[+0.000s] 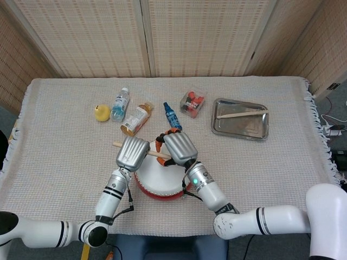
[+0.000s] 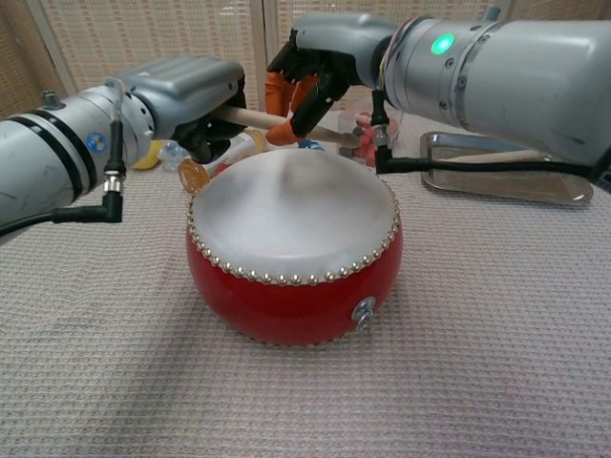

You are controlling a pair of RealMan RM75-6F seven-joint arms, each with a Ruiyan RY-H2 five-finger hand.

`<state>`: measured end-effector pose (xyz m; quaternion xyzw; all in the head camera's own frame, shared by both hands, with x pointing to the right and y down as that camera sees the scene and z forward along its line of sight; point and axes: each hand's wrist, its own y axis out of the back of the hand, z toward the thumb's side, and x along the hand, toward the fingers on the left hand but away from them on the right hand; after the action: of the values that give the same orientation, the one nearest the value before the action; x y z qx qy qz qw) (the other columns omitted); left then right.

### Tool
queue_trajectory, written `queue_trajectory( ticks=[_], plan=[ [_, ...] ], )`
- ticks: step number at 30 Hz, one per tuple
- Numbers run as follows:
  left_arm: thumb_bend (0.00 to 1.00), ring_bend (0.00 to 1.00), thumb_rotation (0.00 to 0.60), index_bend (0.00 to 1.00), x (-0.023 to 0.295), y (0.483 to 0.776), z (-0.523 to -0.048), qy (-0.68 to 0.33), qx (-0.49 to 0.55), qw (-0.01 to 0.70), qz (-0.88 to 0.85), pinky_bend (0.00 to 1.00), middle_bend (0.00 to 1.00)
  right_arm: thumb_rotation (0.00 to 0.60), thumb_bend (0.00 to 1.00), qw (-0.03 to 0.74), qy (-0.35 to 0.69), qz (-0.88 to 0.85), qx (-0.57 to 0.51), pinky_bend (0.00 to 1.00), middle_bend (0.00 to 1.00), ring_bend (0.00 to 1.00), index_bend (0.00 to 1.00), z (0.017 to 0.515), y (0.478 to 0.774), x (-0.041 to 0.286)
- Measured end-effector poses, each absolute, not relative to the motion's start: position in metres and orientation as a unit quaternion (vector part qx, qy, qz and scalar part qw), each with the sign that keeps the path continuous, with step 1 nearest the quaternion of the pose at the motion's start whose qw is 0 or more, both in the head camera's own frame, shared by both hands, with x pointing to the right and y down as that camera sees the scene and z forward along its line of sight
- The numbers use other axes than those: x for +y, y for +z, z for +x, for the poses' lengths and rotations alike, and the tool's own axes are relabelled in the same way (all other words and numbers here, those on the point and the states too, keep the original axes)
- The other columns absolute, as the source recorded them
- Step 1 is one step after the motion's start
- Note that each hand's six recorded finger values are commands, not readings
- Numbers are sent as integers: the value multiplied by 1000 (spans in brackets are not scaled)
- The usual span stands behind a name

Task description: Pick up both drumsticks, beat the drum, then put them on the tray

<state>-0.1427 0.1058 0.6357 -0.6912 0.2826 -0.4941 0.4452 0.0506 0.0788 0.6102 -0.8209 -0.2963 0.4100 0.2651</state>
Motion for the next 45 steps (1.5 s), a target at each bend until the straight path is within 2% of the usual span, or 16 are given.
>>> queue_trajectory(
  ticks=[4,8,20,22,27,33,40,45],
  plan=[
    [834,927,600,909,106,635,-144,-494,283,449,-689,1000,974,600,562,264,409,-821,-299,222,469,350,721,50,611,79],
    [811,884,600,844,105,632,-144,-490,287,458,-684,1000,907,600,564,264,409,-820,-301,222,479,364,736,50,612,78],
    [583,674,600,536,106,625,-143,-485,293,485,-666,996,662,600,582,264,410,-813,-318,222,496,422,756,52,612,73],
    [566,635,600,496,106,624,-143,-488,291,492,-659,961,617,600,587,264,409,-812,-321,224,501,432,763,52,611,72],
    [511,525,600,392,107,625,-142,-494,284,502,-651,774,516,600,600,264,403,-813,-327,246,511,450,777,51,609,70],
    [479,437,600,321,107,626,-141,-496,280,510,-645,663,434,600,610,263,401,-811,-336,307,522,480,799,52,609,69],
    [453,358,600,240,106,627,-142,-500,277,513,-640,594,353,600,619,259,393,-812,-345,350,534,501,816,53,609,68],
    [416,234,600,133,105,629,-146,-506,276,510,-639,416,248,600,621,256,391,-812,-350,351,535,505,817,56,608,66]
  ],
)
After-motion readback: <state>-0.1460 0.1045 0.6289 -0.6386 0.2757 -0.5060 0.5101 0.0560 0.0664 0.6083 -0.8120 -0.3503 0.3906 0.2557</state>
